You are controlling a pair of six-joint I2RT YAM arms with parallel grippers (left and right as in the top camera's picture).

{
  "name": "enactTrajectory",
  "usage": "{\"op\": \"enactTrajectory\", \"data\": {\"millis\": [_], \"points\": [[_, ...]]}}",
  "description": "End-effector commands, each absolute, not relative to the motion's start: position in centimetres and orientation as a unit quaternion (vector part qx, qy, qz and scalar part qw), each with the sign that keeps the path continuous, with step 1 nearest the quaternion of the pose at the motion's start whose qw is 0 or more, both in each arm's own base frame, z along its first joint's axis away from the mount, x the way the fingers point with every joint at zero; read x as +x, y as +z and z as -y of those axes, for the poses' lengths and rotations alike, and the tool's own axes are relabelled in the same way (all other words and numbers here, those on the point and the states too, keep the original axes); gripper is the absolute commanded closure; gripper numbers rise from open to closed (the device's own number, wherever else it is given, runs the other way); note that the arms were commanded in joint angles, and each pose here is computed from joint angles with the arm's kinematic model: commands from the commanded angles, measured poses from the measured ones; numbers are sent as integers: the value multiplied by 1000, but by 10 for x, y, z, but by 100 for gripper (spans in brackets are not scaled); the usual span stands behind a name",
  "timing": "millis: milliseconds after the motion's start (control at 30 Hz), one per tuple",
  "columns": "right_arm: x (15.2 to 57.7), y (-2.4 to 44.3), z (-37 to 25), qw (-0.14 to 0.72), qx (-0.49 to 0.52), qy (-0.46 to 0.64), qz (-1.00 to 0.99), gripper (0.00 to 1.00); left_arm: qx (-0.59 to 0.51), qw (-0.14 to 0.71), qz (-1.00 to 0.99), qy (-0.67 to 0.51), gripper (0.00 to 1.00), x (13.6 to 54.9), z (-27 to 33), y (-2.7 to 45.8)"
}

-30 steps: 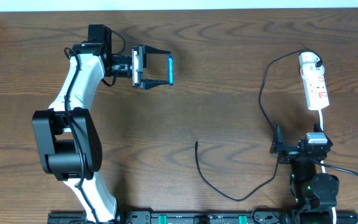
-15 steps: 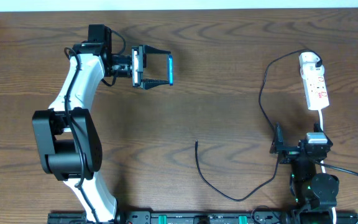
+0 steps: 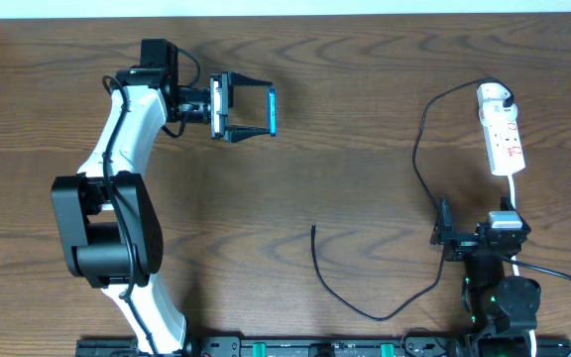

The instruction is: Plug charger to phone and switch on socket

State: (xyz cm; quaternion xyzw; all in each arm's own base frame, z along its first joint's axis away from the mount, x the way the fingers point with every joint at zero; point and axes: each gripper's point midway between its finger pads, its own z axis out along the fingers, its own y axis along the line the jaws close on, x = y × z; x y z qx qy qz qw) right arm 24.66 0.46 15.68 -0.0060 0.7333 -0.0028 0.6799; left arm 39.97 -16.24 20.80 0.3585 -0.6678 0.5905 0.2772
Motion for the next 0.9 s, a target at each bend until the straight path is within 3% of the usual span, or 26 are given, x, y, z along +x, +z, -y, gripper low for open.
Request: {"op": "enactTrajectory", "data": {"millis": [0,867], "points": [[246,156,-7,679,-12,-2,-734,1,324,264,665,618,93,397,162,235],[246,156,-7,679,-12,-2,-734,1,326,257,671,614,93,398,162,232]]}}
